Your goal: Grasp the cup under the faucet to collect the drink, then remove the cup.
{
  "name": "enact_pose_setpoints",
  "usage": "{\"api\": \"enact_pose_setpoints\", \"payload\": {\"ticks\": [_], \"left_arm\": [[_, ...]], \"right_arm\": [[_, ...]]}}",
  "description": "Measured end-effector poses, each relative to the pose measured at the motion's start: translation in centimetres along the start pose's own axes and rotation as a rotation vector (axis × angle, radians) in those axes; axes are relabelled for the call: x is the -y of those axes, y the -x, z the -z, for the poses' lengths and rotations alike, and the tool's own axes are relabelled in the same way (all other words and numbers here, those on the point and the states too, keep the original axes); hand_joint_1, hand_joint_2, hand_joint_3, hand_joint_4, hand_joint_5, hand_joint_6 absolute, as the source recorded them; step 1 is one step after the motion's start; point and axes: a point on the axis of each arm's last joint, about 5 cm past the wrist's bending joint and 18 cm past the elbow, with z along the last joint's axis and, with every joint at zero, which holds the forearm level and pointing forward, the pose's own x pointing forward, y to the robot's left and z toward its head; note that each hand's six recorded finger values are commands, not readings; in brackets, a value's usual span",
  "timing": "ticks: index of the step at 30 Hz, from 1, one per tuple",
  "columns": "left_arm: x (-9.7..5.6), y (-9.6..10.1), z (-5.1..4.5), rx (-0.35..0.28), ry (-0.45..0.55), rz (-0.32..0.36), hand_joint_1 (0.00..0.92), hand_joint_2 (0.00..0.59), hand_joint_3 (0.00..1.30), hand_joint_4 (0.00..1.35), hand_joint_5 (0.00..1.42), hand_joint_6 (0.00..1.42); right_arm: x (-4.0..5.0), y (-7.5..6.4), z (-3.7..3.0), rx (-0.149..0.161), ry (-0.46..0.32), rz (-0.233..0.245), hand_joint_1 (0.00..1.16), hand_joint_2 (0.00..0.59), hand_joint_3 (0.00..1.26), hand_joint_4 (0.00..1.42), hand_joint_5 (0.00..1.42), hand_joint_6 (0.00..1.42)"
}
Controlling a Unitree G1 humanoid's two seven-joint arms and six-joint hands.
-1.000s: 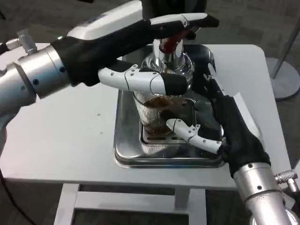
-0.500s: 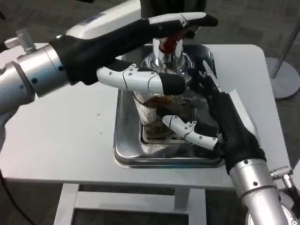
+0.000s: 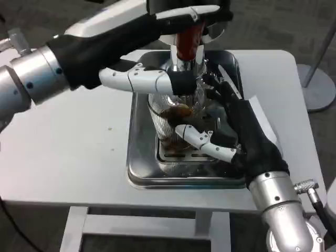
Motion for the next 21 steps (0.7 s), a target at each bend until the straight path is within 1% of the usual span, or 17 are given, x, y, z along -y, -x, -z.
{"api": "enact_pose_setpoints", "payload": {"ticks": [8,21], "left_arm": [[-0.17,0.23,0.5,-0.007,0.042,-0.022,0.0,0.033,0.14,0.07,0.16,0.26],[-0.1,0.38,0.64,-0.003,0.066,-0.03,0.0,0.032,0.14,0.07,0.16,0.27]], "right_arm": [[-0.17,-0.29,-0.06,0.002,-0.005,-0.002,0.77,0.247,0.07,0.11,0.17,0.29],[-0.08,-0.29,-0.15,0.007,-0.005,0.002,0.76,0.251,0.07,0.11,0.17,0.28]]}}
